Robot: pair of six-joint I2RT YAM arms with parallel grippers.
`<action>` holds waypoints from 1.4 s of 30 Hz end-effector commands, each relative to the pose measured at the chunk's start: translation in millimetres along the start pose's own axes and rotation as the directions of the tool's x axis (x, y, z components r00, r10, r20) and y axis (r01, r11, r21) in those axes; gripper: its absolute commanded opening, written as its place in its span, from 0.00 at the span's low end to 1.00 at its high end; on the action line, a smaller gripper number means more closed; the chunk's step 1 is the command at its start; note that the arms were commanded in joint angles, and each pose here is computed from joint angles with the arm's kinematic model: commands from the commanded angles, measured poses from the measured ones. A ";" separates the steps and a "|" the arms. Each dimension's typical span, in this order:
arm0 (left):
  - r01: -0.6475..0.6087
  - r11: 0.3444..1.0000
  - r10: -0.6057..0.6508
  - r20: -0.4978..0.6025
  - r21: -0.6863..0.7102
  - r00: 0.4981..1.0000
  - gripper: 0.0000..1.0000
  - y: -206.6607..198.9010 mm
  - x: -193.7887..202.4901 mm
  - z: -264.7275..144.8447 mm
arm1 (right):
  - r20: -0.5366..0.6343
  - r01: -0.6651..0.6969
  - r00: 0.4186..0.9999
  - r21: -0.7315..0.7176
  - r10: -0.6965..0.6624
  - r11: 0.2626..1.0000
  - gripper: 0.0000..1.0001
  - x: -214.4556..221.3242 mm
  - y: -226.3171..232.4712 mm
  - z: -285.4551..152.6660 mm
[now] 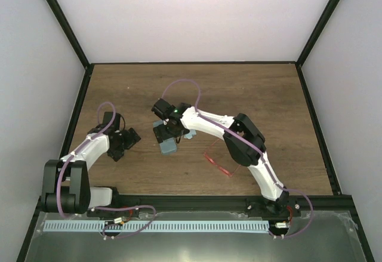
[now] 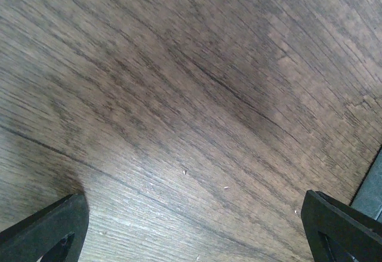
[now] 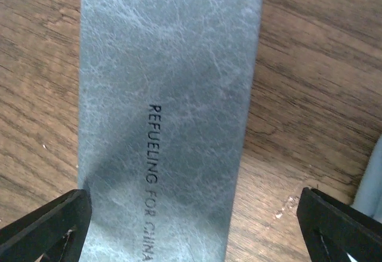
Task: Organize the sunglasses
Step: Open the sunglasses case at the center of the board.
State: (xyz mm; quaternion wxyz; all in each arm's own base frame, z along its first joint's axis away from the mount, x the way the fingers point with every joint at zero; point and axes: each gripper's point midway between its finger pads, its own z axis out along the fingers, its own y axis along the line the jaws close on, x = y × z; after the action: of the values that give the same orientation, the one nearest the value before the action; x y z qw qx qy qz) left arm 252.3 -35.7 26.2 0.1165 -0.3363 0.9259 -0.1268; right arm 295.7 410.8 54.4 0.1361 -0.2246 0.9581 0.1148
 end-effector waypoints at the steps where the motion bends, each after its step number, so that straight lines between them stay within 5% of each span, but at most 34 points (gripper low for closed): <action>1: -0.003 0.997 0.000 -0.039 -0.080 0.999 1.00 23.7 8.3 15.4 | 0.032 0.003 0.999 0.010 -0.004 1.000 0.96 -14.4 10.3 -3.3; 14: -0.029 0.991 0.023 -0.044 -0.132 0.999 1.00 38.9 3.2 23.9 | 0.009 0.022 1.000 0.048 -0.022 0.999 0.94 -19.7 14.0 11.8; 29: -0.018 0.994 0.012 -0.056 -0.110 0.998 1.00 39.4 3.1 27.8 | 0.055 0.016 0.998 0.042 -0.019 0.999 0.72 -32.0 17.2 0.5; 36: -0.100 0.981 0.101 -0.001 0.167 0.995 1.00 -17.1 -7.8 3.8 | 0.149 -0.032 0.988 -0.072 0.043 0.997 0.67 -62.1 25.8 -51.2; 42: -0.218 0.798 0.173 0.132 0.562 0.976 1.00 -97.4 -11.1 -61.9 | 0.268 -0.065 0.954 -0.257 0.136 0.964 0.66 -97.9 4.3 -121.8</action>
State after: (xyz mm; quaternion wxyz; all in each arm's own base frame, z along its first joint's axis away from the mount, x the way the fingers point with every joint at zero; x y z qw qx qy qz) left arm 275.9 -54.6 53.7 0.1824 -0.2672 0.9142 -0.2442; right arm 323.7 427.6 94.9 0.1617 -0.2019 0.9535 0.1546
